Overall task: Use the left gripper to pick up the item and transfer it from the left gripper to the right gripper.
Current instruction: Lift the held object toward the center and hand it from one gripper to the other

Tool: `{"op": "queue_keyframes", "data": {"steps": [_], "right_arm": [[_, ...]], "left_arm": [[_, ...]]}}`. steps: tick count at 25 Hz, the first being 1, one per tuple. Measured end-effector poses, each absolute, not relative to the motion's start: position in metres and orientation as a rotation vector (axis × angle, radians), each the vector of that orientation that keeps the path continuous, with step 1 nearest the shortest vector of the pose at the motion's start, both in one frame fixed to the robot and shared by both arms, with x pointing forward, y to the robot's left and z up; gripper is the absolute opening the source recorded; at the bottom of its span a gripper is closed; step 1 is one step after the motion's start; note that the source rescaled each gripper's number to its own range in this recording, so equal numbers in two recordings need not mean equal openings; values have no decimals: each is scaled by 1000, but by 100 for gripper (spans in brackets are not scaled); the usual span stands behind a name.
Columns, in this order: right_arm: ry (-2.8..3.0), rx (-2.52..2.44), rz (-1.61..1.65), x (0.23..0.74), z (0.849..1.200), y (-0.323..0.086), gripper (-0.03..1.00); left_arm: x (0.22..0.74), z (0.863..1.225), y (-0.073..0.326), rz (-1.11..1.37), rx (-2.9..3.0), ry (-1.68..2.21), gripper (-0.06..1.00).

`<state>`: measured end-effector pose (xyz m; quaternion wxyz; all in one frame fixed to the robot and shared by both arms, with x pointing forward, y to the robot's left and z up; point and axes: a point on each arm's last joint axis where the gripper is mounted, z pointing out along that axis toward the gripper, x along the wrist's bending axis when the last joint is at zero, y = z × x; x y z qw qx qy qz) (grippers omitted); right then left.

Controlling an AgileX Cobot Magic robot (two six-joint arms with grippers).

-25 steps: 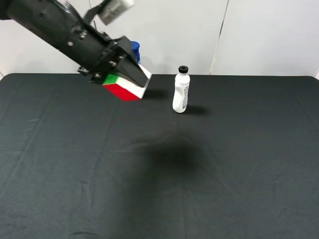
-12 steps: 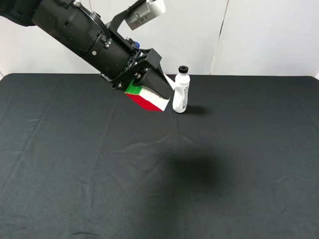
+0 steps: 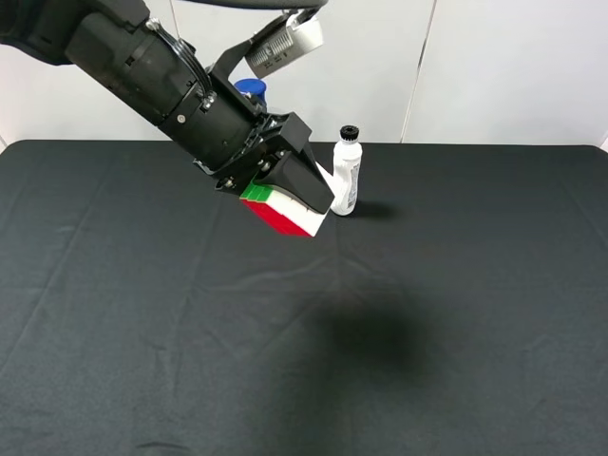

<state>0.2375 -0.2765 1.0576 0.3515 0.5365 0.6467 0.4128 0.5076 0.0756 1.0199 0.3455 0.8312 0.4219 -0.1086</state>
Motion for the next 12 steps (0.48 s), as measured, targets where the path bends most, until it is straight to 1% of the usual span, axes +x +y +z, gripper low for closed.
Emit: {"op": "queue_keyframes", "data": {"steps": [5,12], "right_arm": [[1763,1311,1198,249,1067,-268,100],[1922,1135,1259,266,1073,-265,100]], "left_arm": [[505,1020,75,-326,2156,1096,1],[502,1020,74,-364,2164,1092,1]]}}
